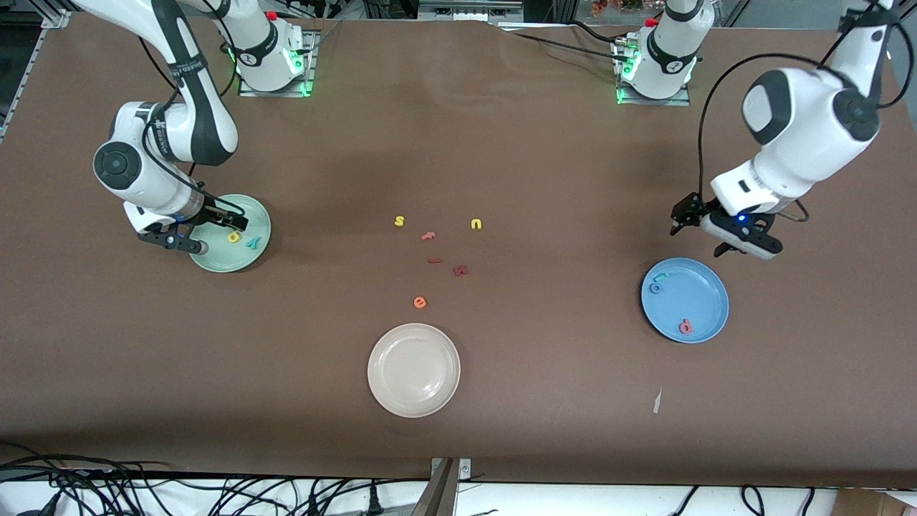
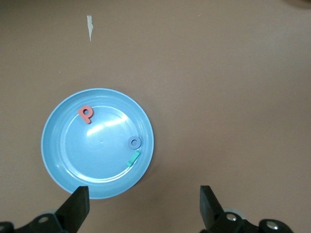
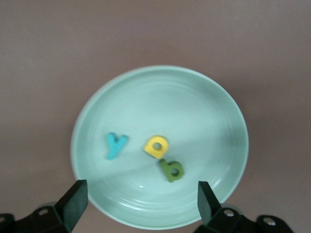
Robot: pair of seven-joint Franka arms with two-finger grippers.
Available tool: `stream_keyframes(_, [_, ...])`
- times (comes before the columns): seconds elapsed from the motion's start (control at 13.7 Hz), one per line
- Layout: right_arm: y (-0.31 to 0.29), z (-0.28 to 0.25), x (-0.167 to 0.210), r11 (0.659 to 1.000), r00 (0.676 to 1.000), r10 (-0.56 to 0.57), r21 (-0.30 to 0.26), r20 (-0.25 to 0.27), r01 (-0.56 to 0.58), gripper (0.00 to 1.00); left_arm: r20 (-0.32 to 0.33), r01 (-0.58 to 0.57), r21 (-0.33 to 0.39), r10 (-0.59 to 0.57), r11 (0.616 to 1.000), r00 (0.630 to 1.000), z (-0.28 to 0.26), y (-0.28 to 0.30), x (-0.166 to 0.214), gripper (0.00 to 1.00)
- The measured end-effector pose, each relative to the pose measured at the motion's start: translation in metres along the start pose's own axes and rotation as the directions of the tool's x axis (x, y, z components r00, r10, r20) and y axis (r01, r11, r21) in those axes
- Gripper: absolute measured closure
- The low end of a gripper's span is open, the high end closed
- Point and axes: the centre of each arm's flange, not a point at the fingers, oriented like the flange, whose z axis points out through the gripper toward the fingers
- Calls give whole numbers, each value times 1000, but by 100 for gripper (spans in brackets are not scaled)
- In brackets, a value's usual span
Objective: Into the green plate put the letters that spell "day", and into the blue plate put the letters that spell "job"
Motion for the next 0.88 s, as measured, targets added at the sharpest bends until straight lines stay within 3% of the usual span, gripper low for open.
stream_keyframes(0.15, [-21, -35, 7, 999, 999, -36, 13, 5, 36, 0, 79, -73, 36, 70, 997, 994, -57, -2, 11, 0])
stream_keyframes(0.37, [-44, -106, 23, 997, 995, -71, 9, 65, 70, 0, 151, -115, 77, 102, 990, 983, -154, 0, 28, 0])
stream_keyframes(0.59, [-51, -187, 33, 996, 993, -85, 8, 87, 84, 0, 187, -124, 100, 103, 987, 977, -212, 5, 31, 0])
stream_keyframes(0.88, [-51, -273, 31, 995, 993, -98, 16, 66, 97, 0, 199, -54, 105, 33, 993, 980, -251, 14, 32, 0])
